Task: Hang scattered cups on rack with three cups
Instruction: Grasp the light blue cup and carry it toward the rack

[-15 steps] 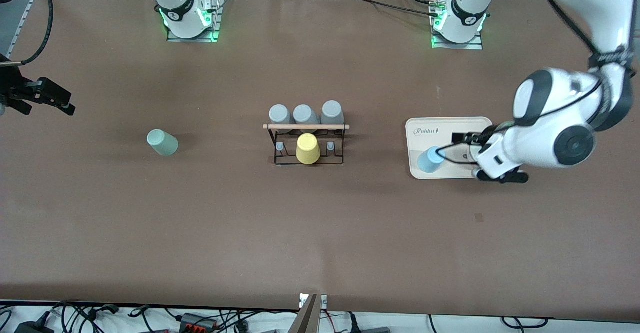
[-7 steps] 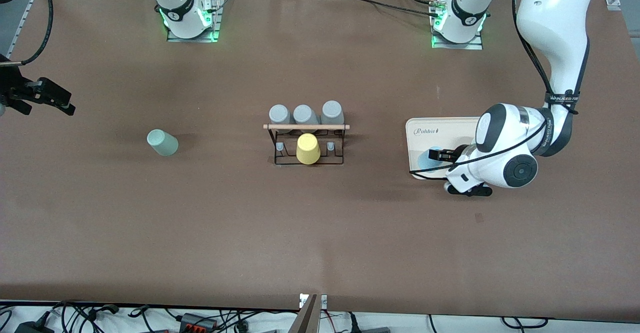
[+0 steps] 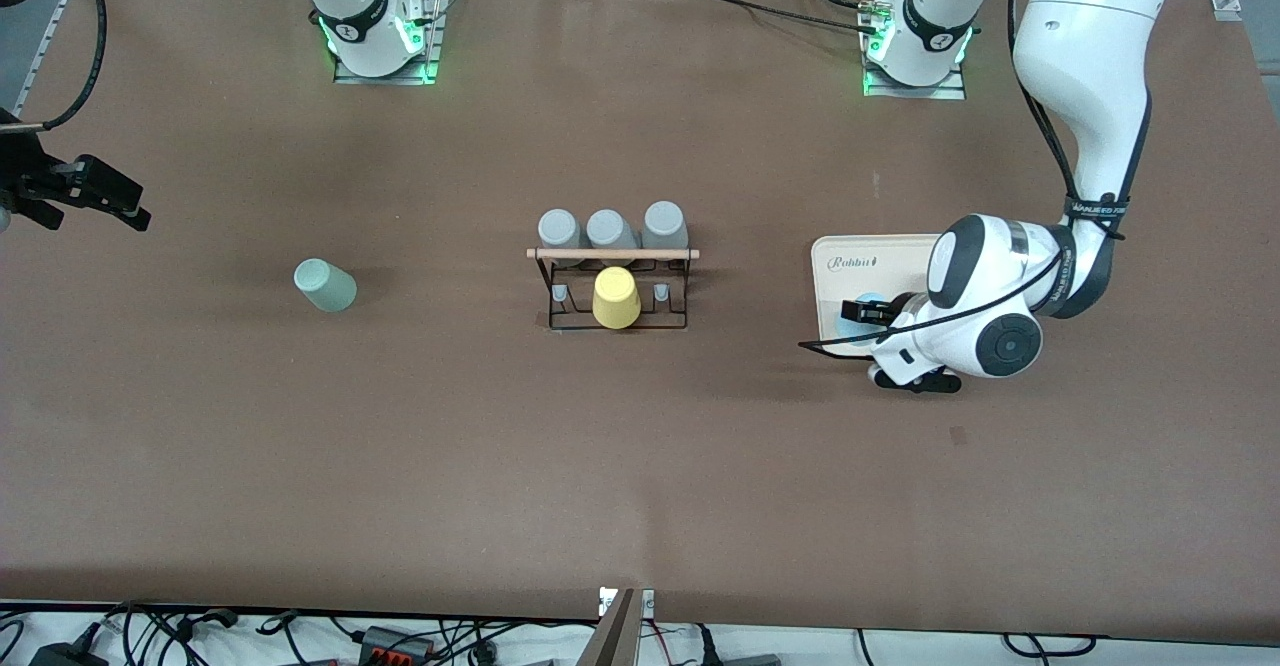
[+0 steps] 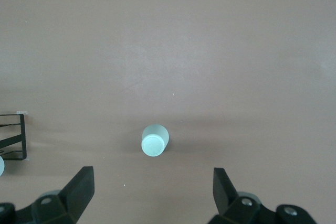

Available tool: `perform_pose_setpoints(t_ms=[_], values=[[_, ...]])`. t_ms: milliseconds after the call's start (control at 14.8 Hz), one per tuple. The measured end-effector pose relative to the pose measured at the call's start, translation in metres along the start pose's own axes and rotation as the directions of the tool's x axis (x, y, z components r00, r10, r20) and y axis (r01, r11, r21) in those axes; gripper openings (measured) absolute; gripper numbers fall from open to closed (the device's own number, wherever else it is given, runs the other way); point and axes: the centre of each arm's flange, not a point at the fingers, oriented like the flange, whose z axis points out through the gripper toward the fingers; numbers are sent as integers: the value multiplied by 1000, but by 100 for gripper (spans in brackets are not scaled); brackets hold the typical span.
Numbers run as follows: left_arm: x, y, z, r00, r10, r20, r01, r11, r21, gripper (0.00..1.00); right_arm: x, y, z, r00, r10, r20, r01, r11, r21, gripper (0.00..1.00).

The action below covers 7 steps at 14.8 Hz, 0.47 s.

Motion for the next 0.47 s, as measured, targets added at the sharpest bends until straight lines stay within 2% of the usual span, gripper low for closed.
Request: perform_pose_setpoints(t_ms=[135, 202, 270, 337, 472], values=[[1, 3, 5, 1000, 4, 2, -4, 1000, 2, 100, 0, 0, 0, 1000, 0, 0, 0, 1000, 0, 100], [1, 3, 5, 1000, 4, 2, -4, 1000, 2, 95, 0, 0, 0, 1000, 0, 0, 0, 1000, 0, 100], [1, 3, 5, 1000, 3, 1, -3, 1000, 2, 95, 0, 0, 0, 1000, 0, 0, 0, 1000, 0, 100], [1, 3, 5, 1000, 2, 1, -2, 1000, 2, 89, 0, 0, 0, 1000, 0, 0, 0, 1000, 0, 100], [2, 2, 4, 1000, 2, -1, -2, 1000, 1, 69, 0, 0, 0, 1000, 0, 0, 0, 1000, 0, 100]])
